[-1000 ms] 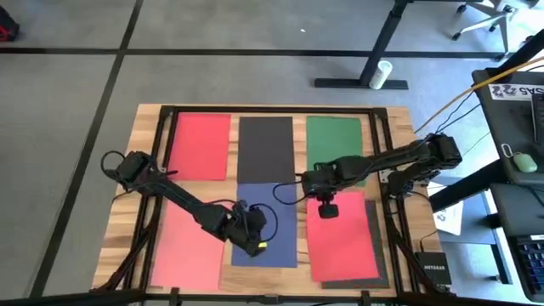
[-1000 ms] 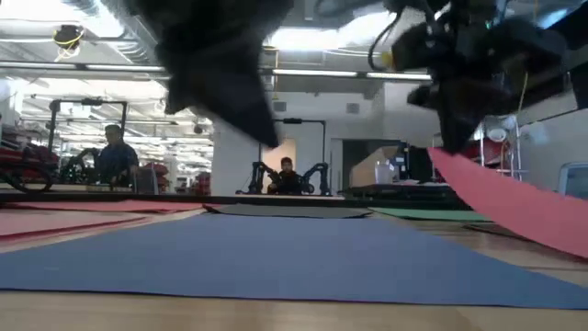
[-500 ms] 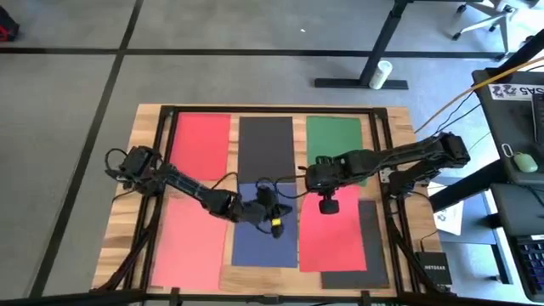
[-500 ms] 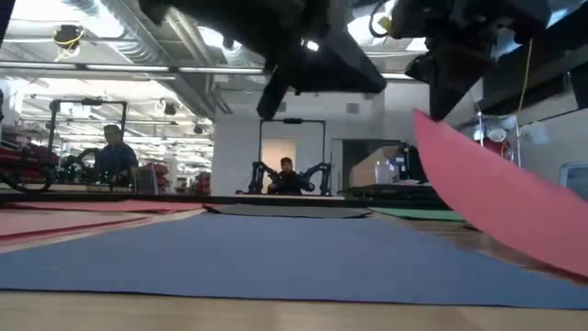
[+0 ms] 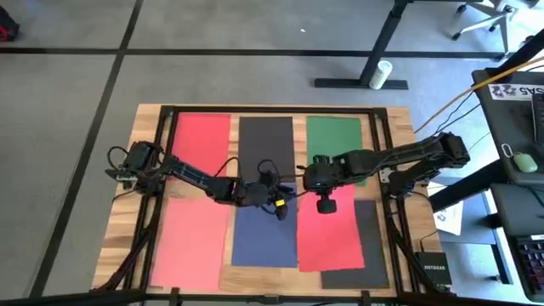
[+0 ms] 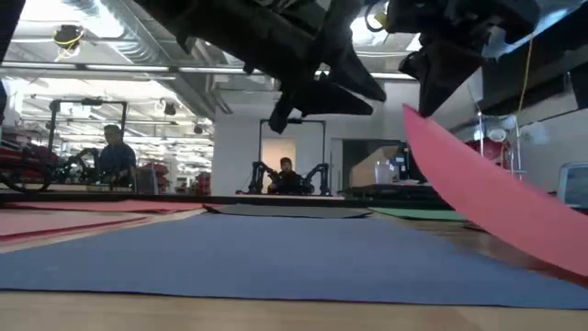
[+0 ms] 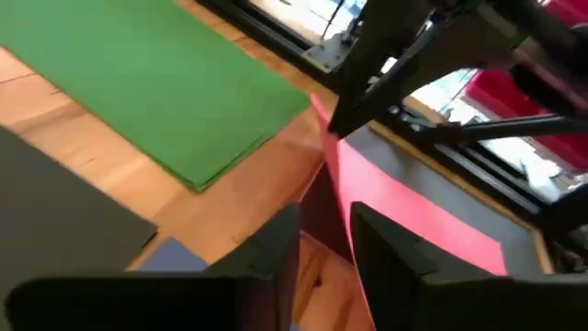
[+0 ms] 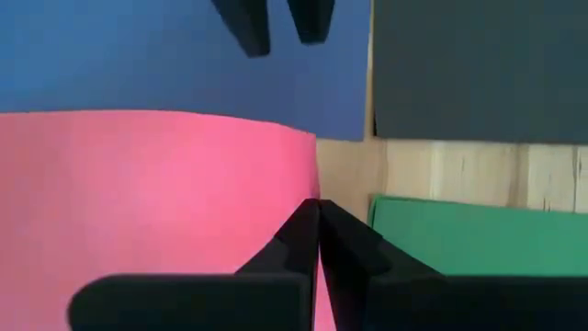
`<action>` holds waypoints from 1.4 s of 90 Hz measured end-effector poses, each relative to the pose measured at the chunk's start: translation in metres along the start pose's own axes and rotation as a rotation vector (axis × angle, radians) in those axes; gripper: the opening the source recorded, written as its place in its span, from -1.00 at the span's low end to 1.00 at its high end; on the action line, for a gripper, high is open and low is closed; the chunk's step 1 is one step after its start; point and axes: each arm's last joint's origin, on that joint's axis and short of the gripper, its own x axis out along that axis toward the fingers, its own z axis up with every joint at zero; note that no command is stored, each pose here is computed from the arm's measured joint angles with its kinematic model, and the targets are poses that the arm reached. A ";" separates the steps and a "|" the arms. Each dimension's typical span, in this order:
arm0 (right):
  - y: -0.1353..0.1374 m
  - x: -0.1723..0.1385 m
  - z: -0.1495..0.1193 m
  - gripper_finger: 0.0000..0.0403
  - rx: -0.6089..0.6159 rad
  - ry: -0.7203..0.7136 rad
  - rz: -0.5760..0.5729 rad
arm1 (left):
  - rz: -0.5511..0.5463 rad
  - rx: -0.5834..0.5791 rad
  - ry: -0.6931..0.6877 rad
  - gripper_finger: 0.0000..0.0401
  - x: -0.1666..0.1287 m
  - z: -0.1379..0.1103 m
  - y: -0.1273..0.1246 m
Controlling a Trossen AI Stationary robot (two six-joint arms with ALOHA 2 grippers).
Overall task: Organize paper
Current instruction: Stack the red paper on the stacked red paper
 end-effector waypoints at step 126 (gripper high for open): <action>0.000 0.000 0.006 -1.00 -0.005 -0.060 0.003 | 0.017 0.177 0.002 -1.00 0.031 0.000 0.001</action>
